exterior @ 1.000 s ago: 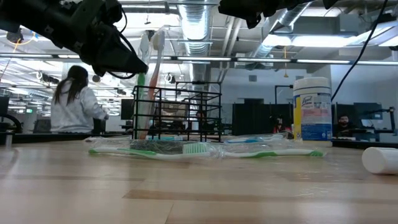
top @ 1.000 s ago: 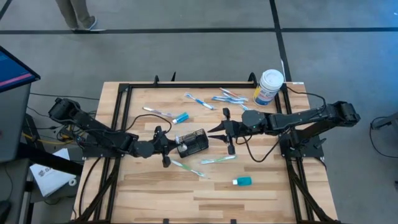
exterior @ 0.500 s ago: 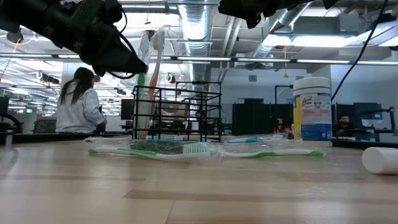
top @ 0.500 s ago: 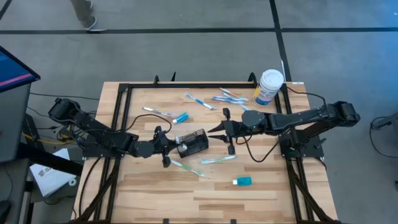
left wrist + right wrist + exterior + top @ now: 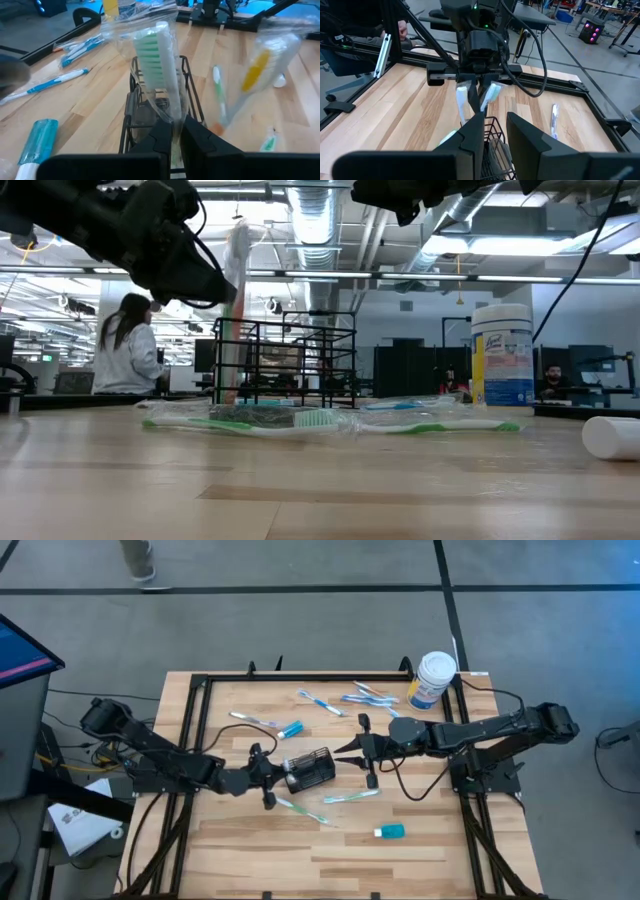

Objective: Pick & Place toothbrushing station
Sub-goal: Put the green toothbrush into the wire organizer

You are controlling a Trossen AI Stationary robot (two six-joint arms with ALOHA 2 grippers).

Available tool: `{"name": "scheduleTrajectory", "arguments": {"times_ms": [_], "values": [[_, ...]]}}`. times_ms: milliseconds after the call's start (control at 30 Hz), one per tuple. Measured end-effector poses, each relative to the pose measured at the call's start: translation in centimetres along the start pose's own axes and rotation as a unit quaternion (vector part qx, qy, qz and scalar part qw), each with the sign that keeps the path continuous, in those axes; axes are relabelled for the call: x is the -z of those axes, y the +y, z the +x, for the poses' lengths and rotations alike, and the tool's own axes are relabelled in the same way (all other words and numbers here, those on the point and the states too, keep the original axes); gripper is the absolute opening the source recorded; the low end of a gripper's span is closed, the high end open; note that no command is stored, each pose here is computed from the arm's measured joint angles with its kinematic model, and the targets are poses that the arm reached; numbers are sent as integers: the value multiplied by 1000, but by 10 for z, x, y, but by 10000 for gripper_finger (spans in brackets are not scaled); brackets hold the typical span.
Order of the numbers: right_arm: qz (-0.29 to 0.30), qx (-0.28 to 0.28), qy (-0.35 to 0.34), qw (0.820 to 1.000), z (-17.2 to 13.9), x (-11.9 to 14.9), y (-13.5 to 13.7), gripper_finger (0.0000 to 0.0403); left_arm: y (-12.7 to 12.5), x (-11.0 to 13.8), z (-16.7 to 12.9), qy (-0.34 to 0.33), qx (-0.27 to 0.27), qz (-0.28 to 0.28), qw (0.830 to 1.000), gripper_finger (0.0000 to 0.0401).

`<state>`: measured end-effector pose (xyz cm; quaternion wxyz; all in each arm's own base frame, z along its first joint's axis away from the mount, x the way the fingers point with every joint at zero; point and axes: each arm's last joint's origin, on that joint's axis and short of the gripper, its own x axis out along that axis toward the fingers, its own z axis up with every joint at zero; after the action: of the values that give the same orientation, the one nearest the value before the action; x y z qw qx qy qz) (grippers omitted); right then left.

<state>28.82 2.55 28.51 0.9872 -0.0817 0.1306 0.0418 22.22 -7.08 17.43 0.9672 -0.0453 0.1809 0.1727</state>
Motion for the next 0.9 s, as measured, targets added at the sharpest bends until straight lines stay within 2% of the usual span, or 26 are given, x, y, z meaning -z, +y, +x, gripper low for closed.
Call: {"name": "scheduleTrajectory", "arguments": {"times_ms": [633,900], "values": [[0,0,1,1000,0,0,0,73,1,0,-1,3,8,0,1000,56],[0,0,2,1000,0,0,0,73,1,0,-1,0,1,0,1000,89]]}}
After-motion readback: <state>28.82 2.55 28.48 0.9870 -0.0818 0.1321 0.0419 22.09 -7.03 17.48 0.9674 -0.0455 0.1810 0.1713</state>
